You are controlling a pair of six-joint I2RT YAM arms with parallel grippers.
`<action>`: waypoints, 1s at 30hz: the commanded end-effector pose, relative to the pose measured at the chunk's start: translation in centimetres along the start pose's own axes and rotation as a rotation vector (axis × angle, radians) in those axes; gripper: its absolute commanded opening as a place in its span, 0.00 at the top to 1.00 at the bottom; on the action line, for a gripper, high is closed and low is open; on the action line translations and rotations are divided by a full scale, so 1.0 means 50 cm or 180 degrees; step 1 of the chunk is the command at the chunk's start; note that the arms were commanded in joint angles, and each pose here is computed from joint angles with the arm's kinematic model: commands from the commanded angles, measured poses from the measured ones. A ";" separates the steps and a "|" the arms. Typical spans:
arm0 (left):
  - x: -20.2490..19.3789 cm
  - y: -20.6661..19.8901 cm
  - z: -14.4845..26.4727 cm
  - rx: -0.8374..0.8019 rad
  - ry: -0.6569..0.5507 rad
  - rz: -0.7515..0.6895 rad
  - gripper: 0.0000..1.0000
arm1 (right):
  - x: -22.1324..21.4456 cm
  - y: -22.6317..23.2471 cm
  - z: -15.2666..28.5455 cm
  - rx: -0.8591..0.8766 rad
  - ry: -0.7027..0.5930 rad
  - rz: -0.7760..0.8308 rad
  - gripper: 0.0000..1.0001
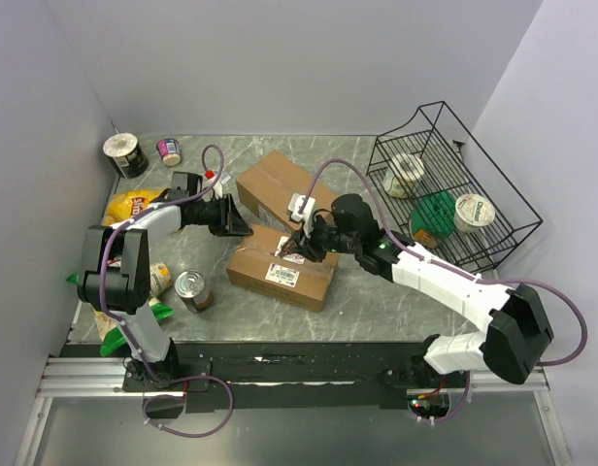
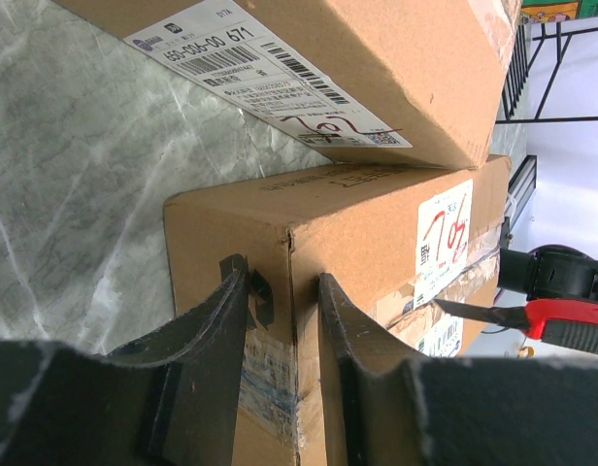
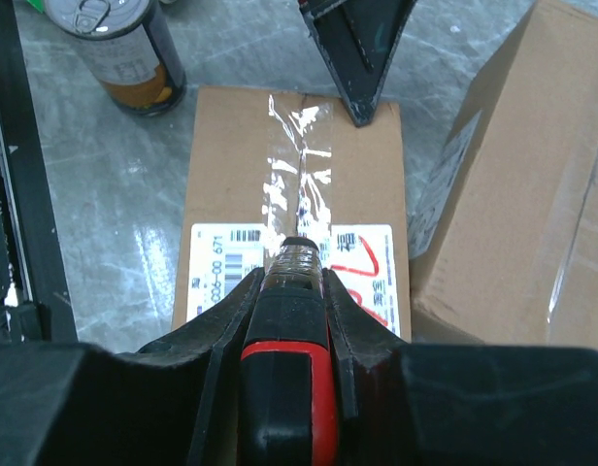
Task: Unpack the express box
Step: Cut the express box at the center of the board.
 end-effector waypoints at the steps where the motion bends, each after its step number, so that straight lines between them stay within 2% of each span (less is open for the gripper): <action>1: -0.047 0.111 -0.023 0.0763 0.0183 0.0024 0.64 | 0.023 0.002 0.039 -0.0075 -0.0046 0.0088 1.00; 15: -0.047 0.116 -0.027 0.0764 0.0211 0.0027 0.65 | -0.022 0.011 0.075 -0.0104 0.0207 -0.0069 1.00; 24: -0.049 0.116 -0.029 0.0751 0.0229 0.0030 0.65 | 0.072 -0.024 0.057 -0.0218 -0.0332 -0.0137 1.00; 30: -0.051 0.114 -0.030 0.0737 0.0242 0.0039 0.65 | 0.085 -0.043 0.014 -0.0210 -0.0427 -0.0087 1.00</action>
Point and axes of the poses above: each gripper's point midway between its finger pads, its own z axis back along the fingers, its own y axis along the line the jaws close on, x = y × z, the point moved 4 cm from there along z, back along the fingers, and after that the axes turned 4 degrees about z, right-handed, at the moved point
